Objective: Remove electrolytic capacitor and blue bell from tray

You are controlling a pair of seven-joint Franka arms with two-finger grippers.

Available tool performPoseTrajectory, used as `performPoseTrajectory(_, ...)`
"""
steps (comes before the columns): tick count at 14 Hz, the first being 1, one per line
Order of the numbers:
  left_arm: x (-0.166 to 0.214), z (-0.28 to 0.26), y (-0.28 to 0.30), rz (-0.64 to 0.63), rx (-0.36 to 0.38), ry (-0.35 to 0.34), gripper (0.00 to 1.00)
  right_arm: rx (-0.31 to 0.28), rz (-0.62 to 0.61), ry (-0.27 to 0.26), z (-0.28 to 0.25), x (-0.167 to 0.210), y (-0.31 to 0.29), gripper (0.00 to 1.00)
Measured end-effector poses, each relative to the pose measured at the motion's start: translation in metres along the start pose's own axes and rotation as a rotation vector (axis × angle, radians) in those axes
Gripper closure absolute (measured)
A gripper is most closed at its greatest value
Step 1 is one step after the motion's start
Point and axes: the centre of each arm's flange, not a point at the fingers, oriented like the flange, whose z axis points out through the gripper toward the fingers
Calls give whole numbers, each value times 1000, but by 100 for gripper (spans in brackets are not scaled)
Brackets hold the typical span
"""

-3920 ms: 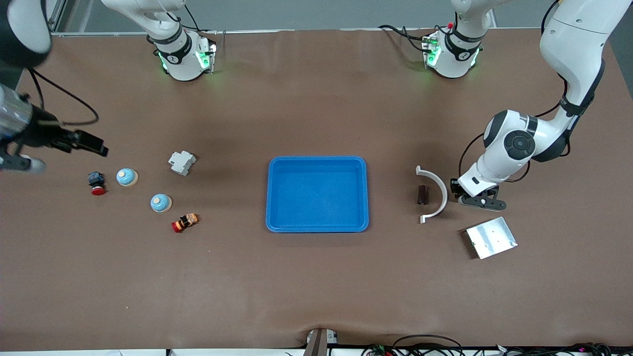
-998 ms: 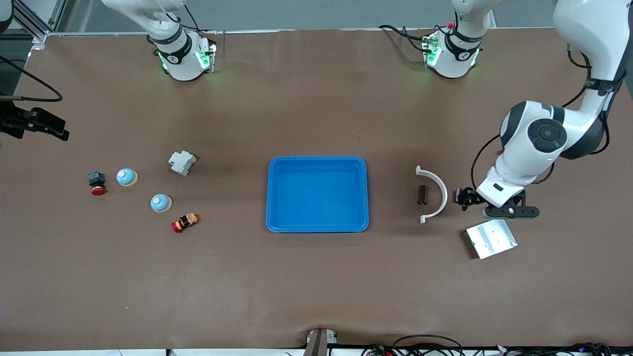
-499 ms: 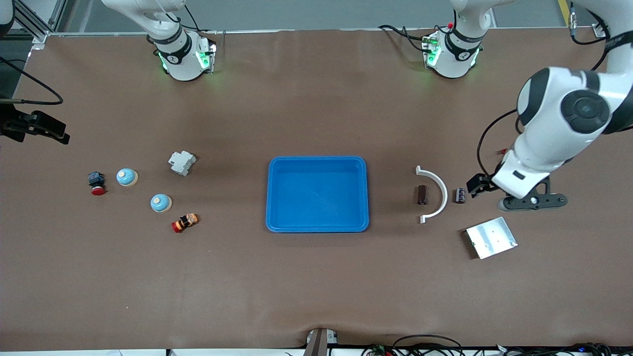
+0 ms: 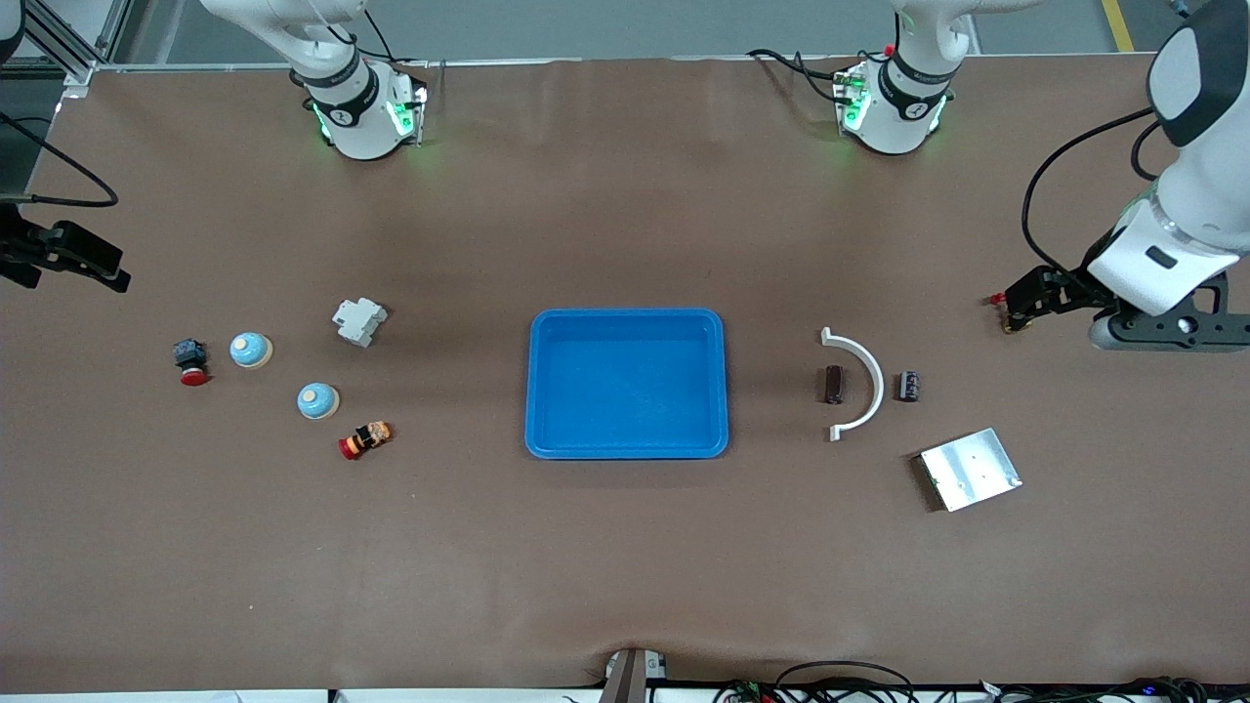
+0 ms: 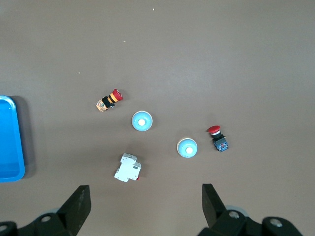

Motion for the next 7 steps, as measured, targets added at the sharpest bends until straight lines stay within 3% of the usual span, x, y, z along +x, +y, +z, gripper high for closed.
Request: performPoseTrajectory(7, 1, -31, 2, 29, -15, 16, 0, 11, -7, 44, -5, 4, -5, 0)
